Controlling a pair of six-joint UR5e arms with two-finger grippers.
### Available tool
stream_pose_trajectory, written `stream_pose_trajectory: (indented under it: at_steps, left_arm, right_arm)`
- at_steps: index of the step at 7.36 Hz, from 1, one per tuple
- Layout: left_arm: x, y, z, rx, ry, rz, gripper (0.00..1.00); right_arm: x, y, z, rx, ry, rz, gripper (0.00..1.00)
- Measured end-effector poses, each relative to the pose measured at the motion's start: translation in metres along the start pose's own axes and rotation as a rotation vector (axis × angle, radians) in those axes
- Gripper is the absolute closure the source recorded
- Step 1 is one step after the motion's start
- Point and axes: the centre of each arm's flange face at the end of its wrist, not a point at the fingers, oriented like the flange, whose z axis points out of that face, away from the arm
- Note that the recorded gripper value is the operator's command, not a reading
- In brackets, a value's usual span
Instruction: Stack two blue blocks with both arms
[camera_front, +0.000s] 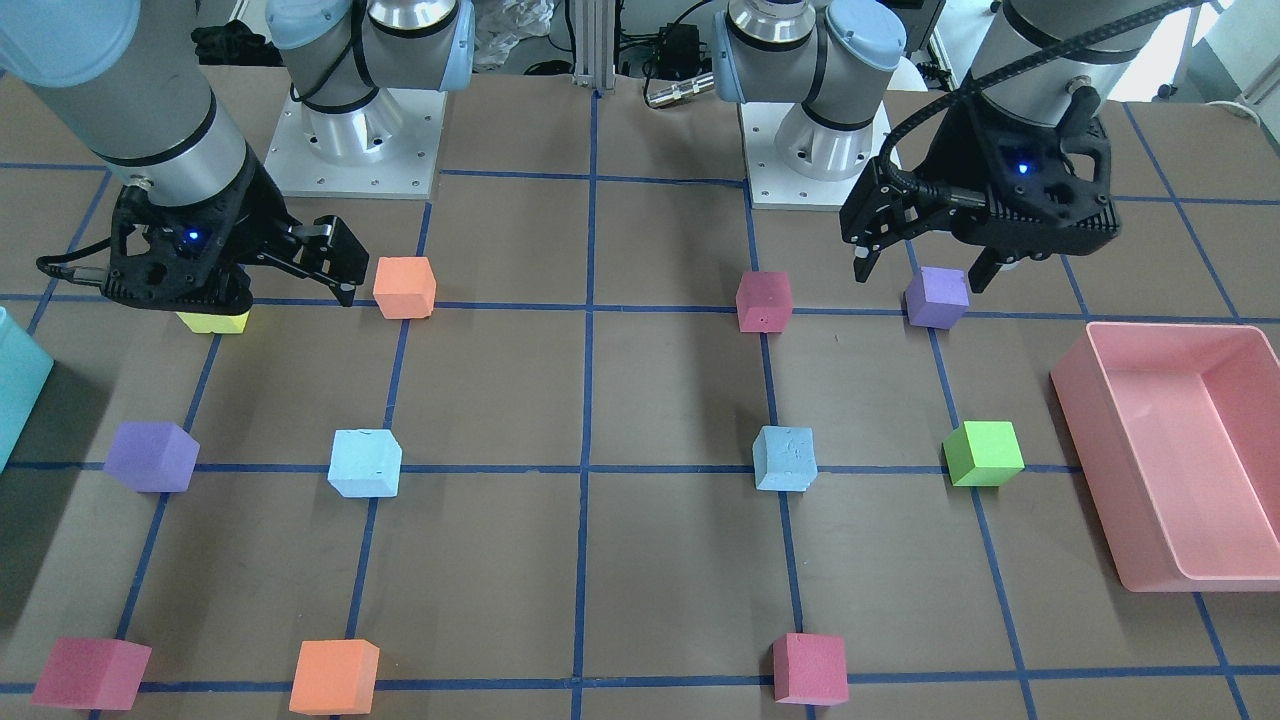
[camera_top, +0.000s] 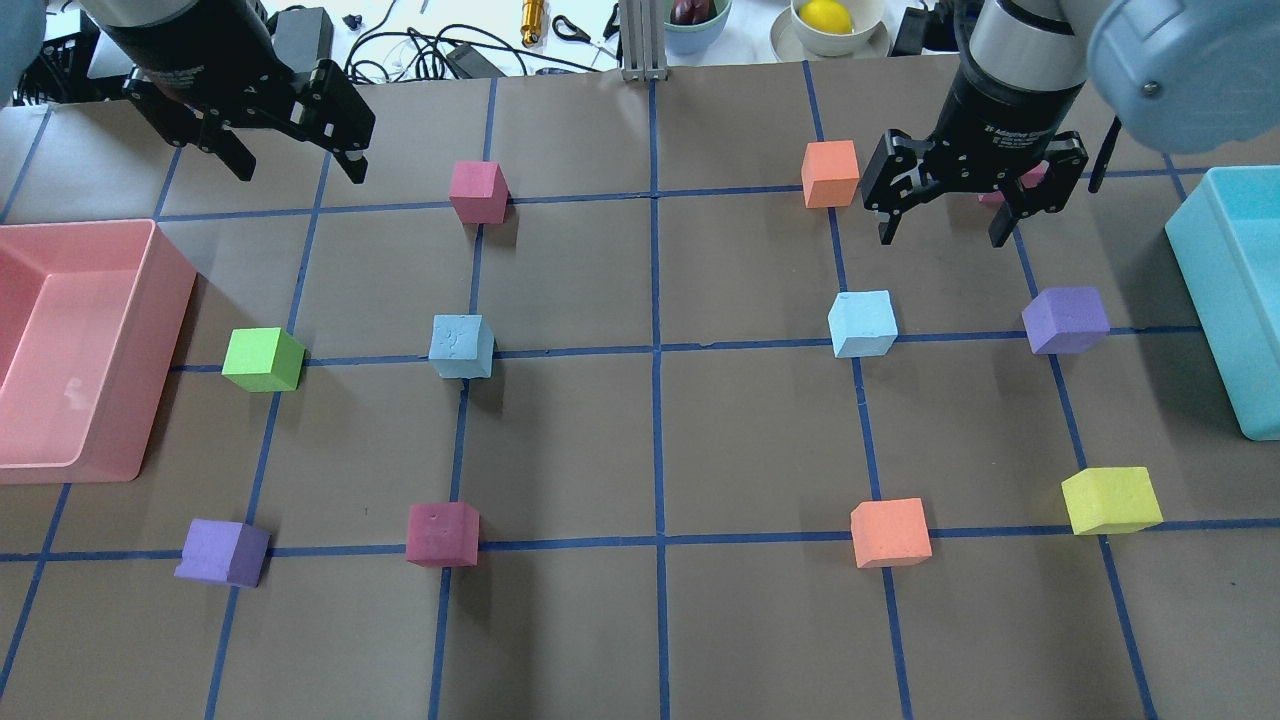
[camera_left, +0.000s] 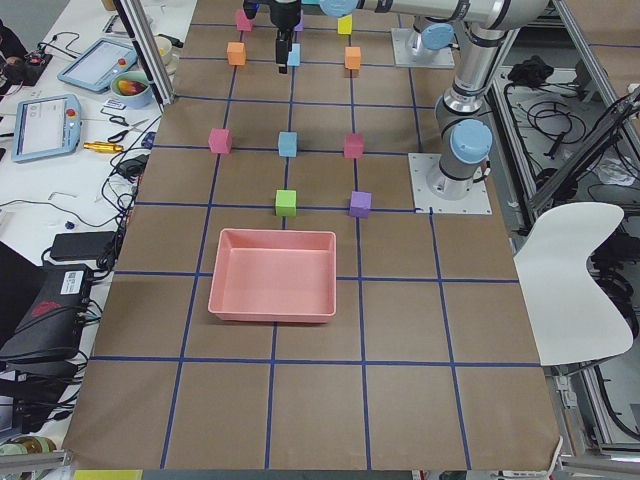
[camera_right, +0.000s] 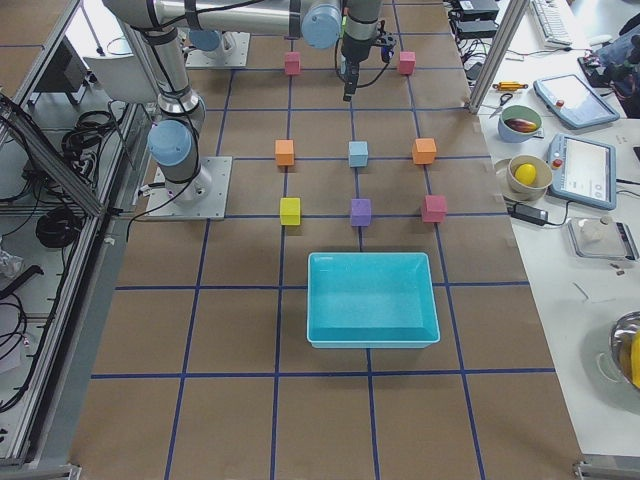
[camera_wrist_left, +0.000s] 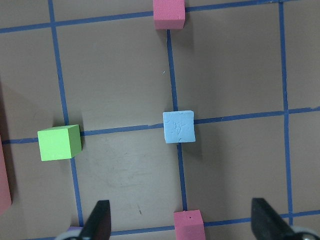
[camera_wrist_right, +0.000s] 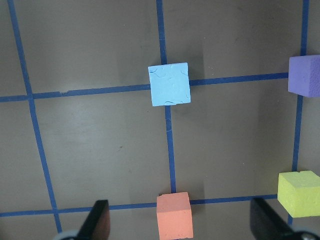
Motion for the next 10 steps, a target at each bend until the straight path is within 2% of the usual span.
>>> stream_pose_trajectory:
  at_steps: [10]
  left_arm:
    - [-0.0038,-0.0005,-0.0003,0.001,0.0,-0.003,0.0]
  right_arm:
    - [0.0009,-0.0011,-0.0002,0.005,0.0,0.0,0.0]
